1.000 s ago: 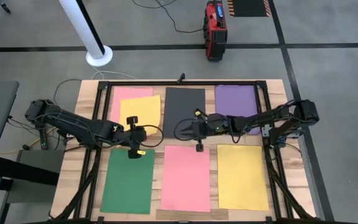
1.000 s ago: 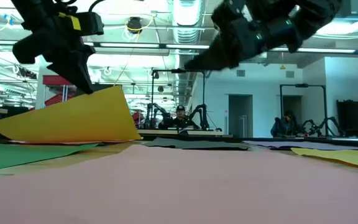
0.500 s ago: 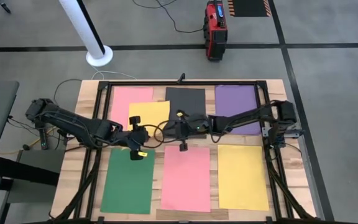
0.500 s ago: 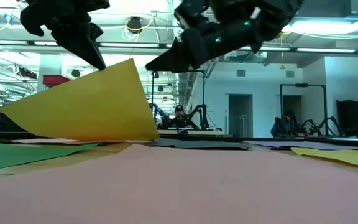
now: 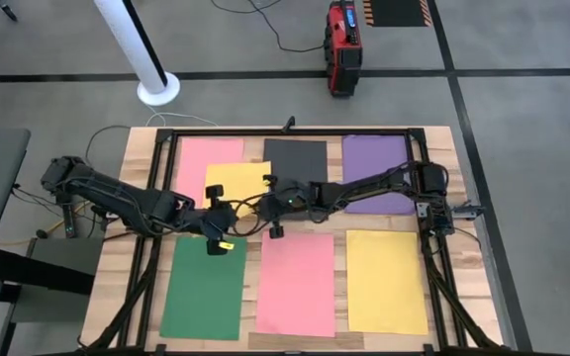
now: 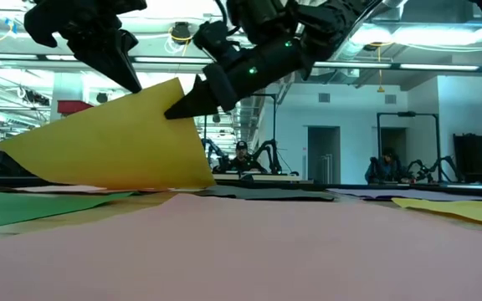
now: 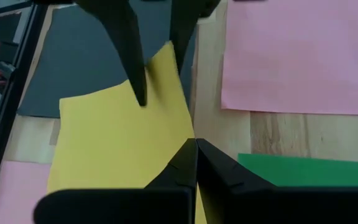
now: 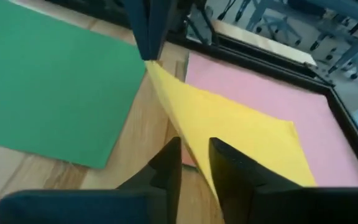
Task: Organize paper
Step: Stack the left yellow paper on the other yellow paper
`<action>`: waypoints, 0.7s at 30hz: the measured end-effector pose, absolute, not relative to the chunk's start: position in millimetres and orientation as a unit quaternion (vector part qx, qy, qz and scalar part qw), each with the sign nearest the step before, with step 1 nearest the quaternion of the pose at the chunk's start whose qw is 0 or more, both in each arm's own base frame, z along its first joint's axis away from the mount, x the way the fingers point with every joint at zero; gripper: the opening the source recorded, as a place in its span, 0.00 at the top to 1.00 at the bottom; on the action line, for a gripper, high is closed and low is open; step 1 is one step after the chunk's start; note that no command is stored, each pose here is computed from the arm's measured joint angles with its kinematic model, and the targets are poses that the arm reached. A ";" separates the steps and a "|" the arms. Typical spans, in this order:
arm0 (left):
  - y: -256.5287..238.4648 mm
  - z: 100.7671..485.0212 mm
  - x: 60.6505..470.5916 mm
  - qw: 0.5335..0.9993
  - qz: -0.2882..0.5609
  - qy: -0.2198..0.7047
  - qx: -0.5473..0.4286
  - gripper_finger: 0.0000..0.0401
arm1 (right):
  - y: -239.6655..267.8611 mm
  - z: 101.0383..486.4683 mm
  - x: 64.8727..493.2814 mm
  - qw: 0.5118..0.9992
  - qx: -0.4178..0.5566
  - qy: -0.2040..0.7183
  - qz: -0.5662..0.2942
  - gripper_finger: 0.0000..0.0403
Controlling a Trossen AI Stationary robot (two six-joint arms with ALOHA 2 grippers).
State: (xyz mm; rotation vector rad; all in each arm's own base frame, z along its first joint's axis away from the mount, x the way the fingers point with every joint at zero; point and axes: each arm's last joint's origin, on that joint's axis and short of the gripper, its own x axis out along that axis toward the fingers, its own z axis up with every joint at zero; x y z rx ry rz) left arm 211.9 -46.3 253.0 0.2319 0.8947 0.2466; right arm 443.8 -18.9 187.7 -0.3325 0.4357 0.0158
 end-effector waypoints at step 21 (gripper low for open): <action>-40.9 300.7 173.7 0.933 0.204 0.277 0.105 1.00 | -13.7 236.1 435.1 0.969 -0.176 0.171 -0.039 1.00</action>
